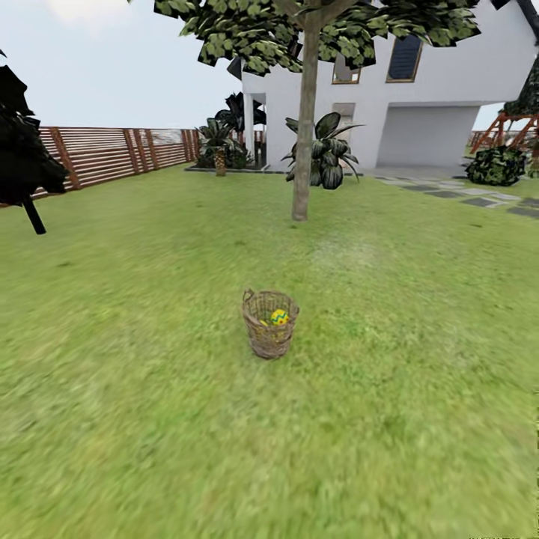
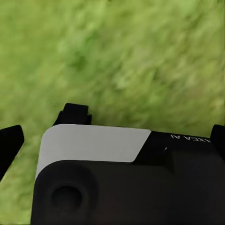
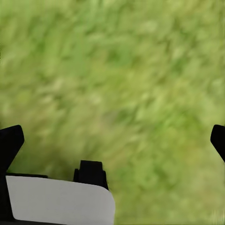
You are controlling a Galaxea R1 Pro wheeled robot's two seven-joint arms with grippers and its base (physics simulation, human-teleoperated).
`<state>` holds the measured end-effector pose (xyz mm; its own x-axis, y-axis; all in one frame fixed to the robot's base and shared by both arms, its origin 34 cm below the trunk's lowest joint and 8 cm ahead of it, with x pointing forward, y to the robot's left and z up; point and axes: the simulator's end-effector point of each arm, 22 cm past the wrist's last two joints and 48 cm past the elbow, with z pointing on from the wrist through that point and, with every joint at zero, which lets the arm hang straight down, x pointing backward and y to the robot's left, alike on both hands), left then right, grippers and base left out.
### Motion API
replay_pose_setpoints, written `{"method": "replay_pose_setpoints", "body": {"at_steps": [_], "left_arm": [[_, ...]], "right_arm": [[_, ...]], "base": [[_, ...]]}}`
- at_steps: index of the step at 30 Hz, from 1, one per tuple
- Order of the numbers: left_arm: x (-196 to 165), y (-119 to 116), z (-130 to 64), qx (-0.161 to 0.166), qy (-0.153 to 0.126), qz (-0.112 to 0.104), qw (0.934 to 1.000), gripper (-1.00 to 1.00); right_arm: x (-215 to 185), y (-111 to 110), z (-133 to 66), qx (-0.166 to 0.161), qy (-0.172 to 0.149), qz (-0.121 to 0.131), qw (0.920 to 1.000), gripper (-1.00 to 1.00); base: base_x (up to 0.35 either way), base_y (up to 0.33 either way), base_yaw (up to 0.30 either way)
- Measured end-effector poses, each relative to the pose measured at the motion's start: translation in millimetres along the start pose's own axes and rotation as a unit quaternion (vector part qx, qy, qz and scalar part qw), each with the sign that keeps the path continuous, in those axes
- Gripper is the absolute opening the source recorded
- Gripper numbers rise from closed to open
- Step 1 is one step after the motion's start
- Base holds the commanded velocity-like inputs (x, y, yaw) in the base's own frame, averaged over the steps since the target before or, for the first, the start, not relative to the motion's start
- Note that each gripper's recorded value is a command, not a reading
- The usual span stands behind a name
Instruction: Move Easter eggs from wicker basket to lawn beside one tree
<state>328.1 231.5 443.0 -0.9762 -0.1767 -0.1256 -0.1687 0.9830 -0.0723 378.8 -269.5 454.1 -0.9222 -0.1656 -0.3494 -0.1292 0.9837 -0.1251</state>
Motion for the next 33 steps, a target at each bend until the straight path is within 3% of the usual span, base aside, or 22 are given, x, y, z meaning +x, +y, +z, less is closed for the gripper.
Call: {"method": "replay_pose_setpoints", "body": {"at_steps": [23,33], "left_arm": [[-0.3,-0.2,0.0,0.0,0.0,0.0,1.0,1.0],[-0.2,0.0,0.0,0.0,0.0,0.0,1.0,1.0]], "right_arm": [[-0.1,-0.1,0.0,0.0,0.0,0.0,1.0,1.0],[-0.1,3.3,-0.2,-0.003,0.0,-0.003,1.0,1.0]], "base": [[0.27,0.249,-0.292],[0.27,0.249,-0.031]]}}
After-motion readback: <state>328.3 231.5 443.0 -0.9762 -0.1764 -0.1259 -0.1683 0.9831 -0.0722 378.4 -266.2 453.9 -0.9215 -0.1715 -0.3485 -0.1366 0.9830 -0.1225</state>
